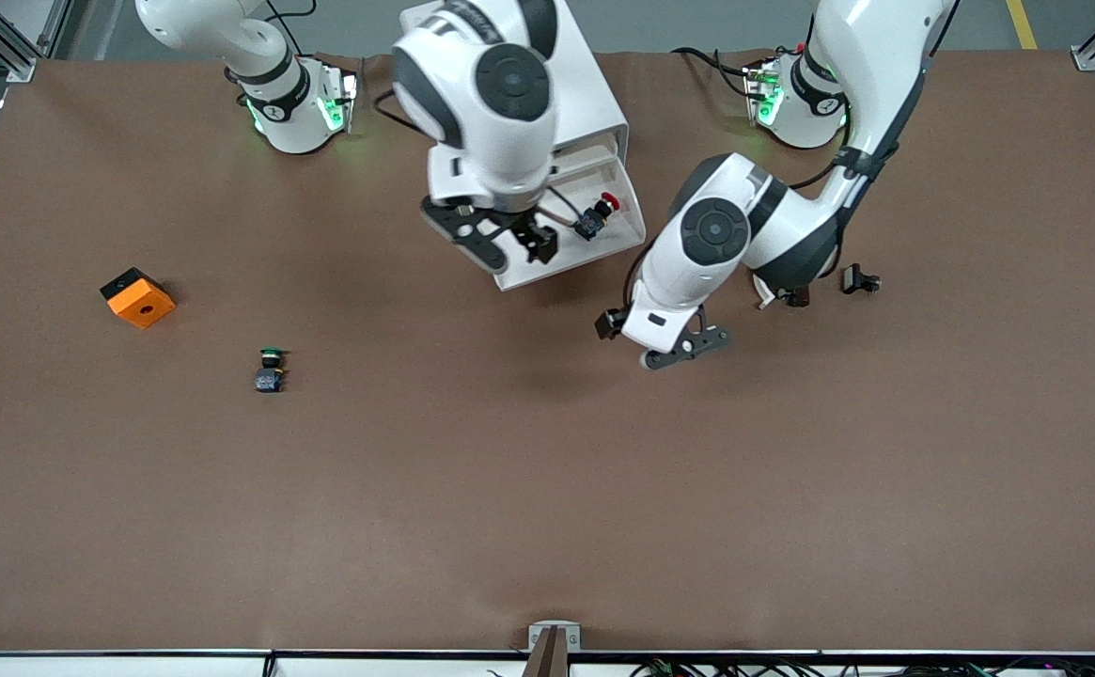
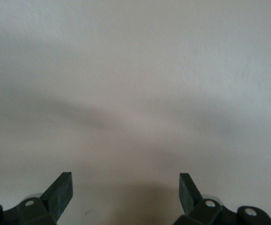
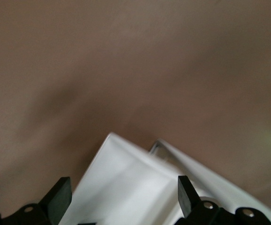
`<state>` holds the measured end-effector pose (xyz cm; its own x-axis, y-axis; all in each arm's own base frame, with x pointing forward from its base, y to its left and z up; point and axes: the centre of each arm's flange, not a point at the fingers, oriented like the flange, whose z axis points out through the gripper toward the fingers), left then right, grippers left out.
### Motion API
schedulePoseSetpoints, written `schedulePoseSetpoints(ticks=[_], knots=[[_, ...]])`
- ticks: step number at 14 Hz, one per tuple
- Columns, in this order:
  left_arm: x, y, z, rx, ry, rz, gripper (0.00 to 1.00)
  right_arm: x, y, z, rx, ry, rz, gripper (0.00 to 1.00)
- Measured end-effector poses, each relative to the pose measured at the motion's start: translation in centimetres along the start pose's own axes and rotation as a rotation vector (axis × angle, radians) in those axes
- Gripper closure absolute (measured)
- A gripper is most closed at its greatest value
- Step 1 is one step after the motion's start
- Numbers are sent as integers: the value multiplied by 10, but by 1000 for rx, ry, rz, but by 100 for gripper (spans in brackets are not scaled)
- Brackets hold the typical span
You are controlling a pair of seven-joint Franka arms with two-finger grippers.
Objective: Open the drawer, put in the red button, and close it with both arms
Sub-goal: 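Withdraw the right gripper while the left gripper pushes the drawer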
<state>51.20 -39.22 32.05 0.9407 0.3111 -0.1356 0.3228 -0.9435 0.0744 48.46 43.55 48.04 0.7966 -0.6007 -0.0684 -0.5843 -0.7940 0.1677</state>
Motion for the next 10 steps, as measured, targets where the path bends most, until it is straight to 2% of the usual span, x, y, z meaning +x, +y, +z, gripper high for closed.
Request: schedulePoseSetpoints(ticks=[5, 10], knots=[[-46, 16, 19, 27, -36, 20, 0, 144, 103, -52, -21, -88, -158, 0], [-94, 34, 35, 58, -49, 6, 0, 279, 218, -59, 37, -140, -375, 0]])
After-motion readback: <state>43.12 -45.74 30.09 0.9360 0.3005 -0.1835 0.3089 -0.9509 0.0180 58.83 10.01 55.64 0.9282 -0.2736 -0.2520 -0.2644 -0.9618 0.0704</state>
